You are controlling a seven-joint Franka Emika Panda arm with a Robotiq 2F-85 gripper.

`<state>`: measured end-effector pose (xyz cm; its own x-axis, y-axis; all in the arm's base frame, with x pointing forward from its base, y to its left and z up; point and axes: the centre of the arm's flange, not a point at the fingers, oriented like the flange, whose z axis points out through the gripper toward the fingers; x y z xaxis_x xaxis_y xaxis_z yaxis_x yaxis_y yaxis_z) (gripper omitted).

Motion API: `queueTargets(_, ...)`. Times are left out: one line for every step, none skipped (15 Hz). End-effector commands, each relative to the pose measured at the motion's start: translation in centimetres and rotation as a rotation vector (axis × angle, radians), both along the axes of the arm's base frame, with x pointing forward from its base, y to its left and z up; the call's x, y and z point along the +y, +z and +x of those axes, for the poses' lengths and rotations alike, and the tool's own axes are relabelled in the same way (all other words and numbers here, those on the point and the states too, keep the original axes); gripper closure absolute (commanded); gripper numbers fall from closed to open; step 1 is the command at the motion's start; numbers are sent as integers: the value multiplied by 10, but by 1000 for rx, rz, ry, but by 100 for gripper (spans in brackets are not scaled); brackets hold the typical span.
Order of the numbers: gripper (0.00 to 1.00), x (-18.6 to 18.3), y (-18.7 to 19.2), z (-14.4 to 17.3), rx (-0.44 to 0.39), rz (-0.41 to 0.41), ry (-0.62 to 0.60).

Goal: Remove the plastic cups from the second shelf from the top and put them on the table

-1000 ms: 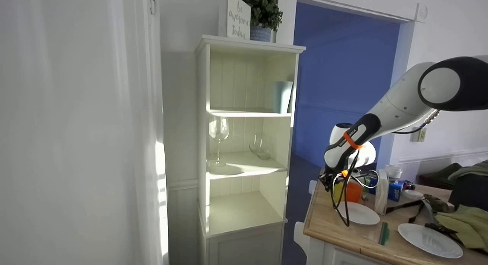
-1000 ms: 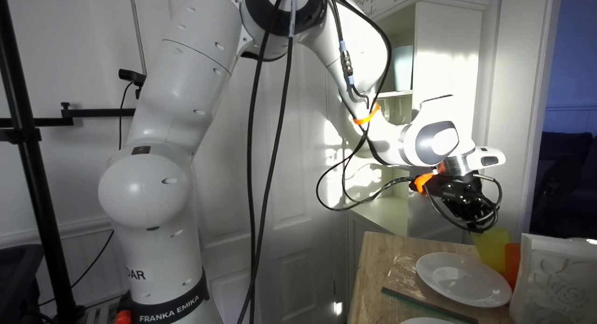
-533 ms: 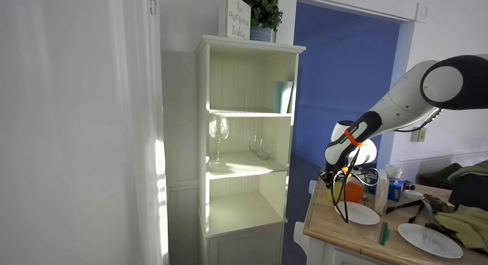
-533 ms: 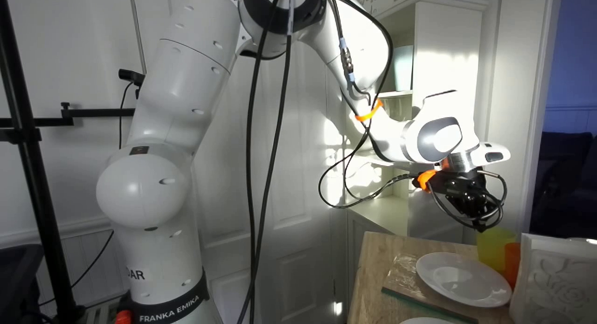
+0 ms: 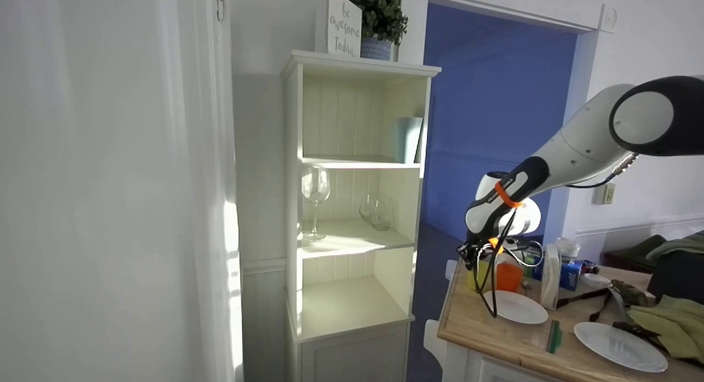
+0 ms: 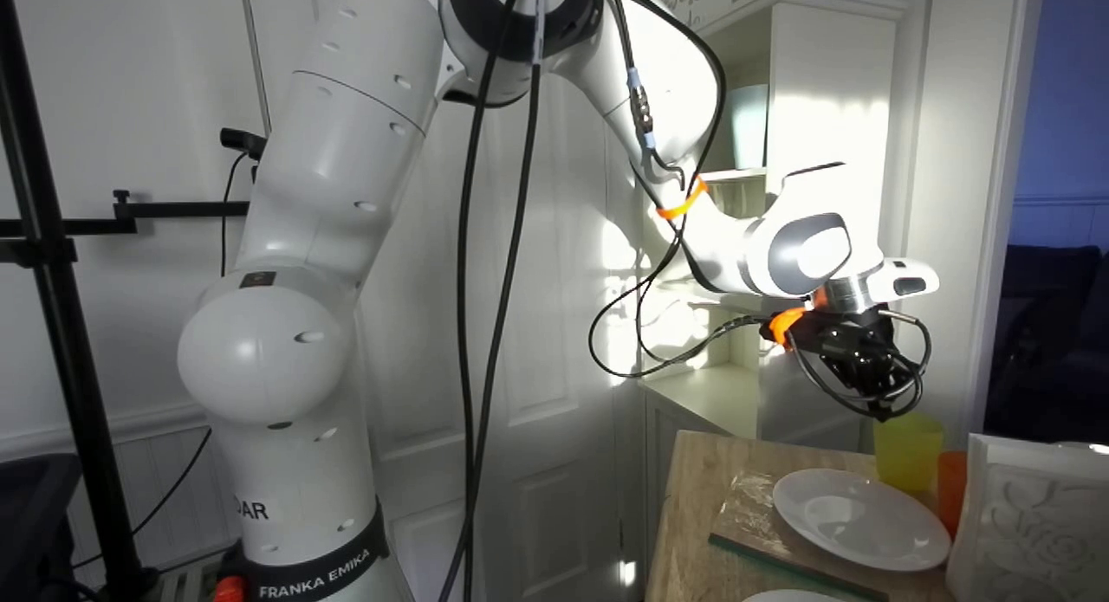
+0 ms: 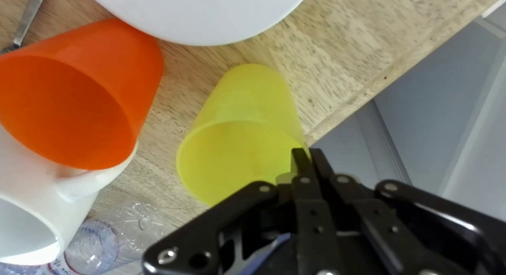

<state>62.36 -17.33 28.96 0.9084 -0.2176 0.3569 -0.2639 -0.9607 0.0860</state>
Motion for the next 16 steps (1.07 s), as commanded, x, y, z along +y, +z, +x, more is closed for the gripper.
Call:
queueTargets(99, -5, 8, -7, 10, 30, 3)
queueTargets(99, -6, 8, -7, 11, 32, 1)
queueTargets(99, -7, 7, -7, 13, 35, -1)
queueTargets(88, -8, 7, -8, 14, 38, -4)
queueTargets(79, -9, 7, -8, 15, 40, -6)
queueTargets(65, -9, 7, -9, 18, 42, -7)
queueTargets(57, -9, 7, -9, 18, 44, -9)
queueTargets(51, -9, 8, -10, 20, 45, -10)
queueTargets(45, -8, 11, -11, 21, 45, -16)
queueTargets(37, -6, 14, -13, 24, 49, -24)
queueTargets(31, -4, 19, -16, 30, 50, -37)
queueTargets(23, 1, 28, -22, 44, 55, -78)
queueTargets(15, 6, 39, -29, 48, 65, -110)
queueTargets(8, 10, 50, -35, 58, 84, -137)
queueTargets(2, 15, 64, -42, 66, 97, -170)
queueTargets(0, 20, 80, -54, 95, 116, -234)
